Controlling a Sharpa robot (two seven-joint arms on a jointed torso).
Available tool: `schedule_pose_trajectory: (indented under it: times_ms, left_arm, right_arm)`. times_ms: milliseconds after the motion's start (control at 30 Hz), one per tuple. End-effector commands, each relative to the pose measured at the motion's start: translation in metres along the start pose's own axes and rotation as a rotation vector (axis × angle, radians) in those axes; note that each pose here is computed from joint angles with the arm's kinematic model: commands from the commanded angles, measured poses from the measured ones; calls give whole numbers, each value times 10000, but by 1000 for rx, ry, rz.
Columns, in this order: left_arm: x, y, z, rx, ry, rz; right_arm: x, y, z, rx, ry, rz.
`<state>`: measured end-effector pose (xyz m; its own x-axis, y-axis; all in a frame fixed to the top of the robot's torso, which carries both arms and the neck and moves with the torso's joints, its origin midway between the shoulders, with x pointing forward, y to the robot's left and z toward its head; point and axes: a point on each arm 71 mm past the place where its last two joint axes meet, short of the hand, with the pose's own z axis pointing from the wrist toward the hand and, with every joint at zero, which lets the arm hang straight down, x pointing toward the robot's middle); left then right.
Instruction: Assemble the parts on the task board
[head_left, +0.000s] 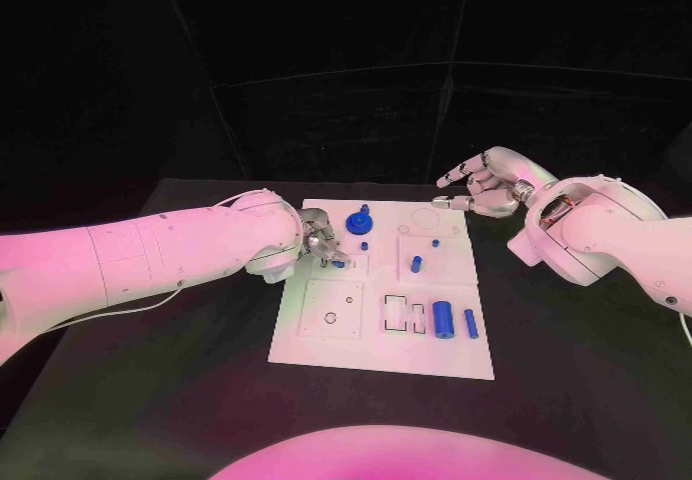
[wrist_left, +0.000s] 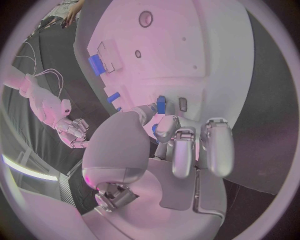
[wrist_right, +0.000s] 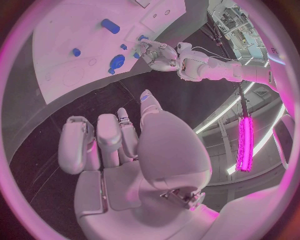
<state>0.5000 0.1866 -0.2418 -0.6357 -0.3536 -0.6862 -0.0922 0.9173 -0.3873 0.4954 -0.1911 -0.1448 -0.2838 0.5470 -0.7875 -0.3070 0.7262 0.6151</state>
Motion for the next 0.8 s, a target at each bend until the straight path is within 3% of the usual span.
schedule_pose_trajectory:
  times_ms: [33,800]
  left_arm:
    - [39,-5,8,-1,38,28]
    - [26,-17,62,-9,52,31]
  right_arm:
    - [-3,17,6,-6,0,-3]
    - [2,23,9,-6,1,-2]
